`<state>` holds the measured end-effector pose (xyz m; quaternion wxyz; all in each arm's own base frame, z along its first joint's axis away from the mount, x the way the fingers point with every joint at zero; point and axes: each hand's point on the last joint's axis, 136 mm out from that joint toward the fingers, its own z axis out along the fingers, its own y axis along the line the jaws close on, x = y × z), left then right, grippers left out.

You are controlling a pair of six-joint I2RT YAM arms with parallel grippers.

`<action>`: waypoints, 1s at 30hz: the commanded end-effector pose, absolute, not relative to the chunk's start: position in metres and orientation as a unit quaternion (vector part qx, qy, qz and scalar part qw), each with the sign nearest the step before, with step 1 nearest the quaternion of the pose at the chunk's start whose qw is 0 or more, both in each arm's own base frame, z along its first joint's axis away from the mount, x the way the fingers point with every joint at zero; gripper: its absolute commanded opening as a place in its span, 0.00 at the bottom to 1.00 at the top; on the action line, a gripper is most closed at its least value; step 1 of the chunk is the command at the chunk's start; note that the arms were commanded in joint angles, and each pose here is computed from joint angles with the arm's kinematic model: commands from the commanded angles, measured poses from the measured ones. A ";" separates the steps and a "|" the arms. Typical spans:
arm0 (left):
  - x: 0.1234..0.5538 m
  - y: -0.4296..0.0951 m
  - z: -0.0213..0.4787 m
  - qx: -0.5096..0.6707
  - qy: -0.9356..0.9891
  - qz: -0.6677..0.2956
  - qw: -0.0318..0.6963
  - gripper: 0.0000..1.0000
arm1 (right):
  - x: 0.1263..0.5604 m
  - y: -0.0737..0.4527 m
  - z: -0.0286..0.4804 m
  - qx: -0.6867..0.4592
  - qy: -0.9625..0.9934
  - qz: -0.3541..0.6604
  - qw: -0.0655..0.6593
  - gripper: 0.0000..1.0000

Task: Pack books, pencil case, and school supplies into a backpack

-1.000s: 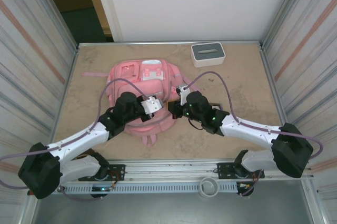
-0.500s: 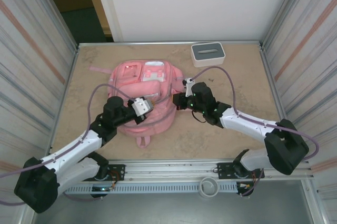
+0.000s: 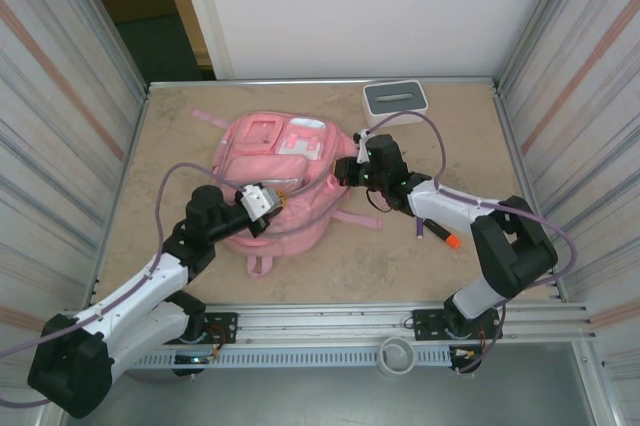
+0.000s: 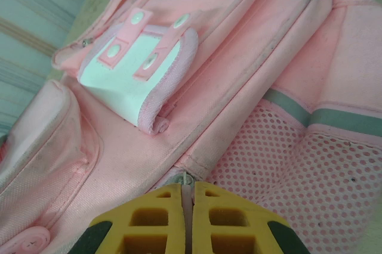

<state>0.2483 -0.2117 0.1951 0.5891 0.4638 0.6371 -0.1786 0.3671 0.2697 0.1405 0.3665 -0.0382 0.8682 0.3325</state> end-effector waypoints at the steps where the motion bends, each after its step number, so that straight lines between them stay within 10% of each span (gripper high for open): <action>1: 0.247 -0.207 0.230 0.446 0.604 -0.182 0.635 0.00 | 0.417 0.197 0.118 0.079 0.884 0.219 0.405 0.00; 13: 0.264 -0.214 0.205 0.446 0.642 -0.190 0.594 0.01 | 0.405 0.195 0.135 0.062 0.875 0.239 0.416 0.11; 16: 0.269 -0.220 0.194 0.452 0.659 -0.202 0.566 0.12 | 0.395 0.191 0.147 0.058 0.870 0.242 0.426 0.29; 18: 0.268 -0.223 0.191 0.458 0.661 -0.212 0.555 0.49 | 0.388 0.185 0.152 0.058 0.870 0.236 0.430 0.41; 20: 0.266 -0.226 0.193 0.462 0.657 -0.218 0.555 0.61 | 0.384 0.179 0.153 0.062 0.871 0.225 0.433 0.47; 30: 0.279 -0.207 0.205 0.402 0.681 -0.184 0.584 0.78 | 0.382 0.183 0.135 0.064 0.883 0.223 0.407 0.64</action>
